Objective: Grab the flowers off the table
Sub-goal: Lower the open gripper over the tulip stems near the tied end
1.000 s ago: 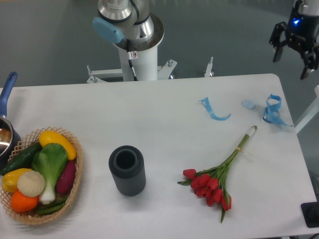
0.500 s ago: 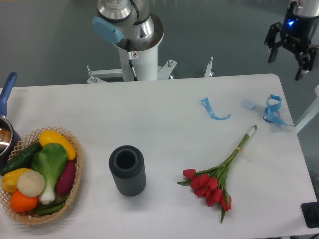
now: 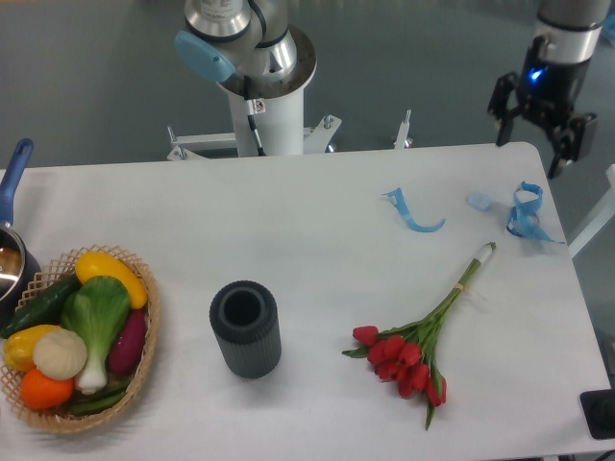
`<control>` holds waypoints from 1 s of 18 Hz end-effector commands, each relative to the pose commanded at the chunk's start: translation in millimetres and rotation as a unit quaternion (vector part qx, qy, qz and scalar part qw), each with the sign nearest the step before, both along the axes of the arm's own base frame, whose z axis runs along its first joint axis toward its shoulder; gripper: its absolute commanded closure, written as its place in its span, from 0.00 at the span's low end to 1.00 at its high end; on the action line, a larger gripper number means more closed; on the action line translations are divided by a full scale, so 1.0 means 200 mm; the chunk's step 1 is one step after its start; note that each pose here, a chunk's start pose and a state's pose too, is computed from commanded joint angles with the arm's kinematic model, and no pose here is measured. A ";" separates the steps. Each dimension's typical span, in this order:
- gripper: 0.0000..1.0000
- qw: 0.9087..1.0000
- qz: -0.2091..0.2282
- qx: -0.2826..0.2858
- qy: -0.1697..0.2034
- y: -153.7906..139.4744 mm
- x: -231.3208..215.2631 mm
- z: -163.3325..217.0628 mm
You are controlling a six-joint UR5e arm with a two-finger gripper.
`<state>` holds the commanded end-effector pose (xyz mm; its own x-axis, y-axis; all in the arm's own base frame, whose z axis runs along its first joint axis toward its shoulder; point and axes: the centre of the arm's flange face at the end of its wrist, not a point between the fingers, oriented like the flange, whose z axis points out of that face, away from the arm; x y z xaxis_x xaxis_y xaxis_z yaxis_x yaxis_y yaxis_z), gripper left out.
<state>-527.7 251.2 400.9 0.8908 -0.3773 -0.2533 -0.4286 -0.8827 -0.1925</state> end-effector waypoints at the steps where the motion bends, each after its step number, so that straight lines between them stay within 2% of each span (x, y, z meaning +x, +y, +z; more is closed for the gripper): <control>1: 0.00 1.000 0.001 -0.001 -0.010 0.05 0.01 -0.04; 5: 0.00 0.998 0.034 0.001 -0.055 0.23 0.00 -0.22; 9: 0.00 0.996 0.074 0.011 -0.051 0.34 -0.05 -0.32; 15: 0.00 0.995 0.071 0.010 -0.065 0.45 -0.13 -0.64; 18: 0.00 0.995 0.066 0.005 -0.077 0.49 -0.13 -0.74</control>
<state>-554.4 349.8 252.3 0.9612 -0.2519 -0.1123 -0.2729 -0.9273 -0.2561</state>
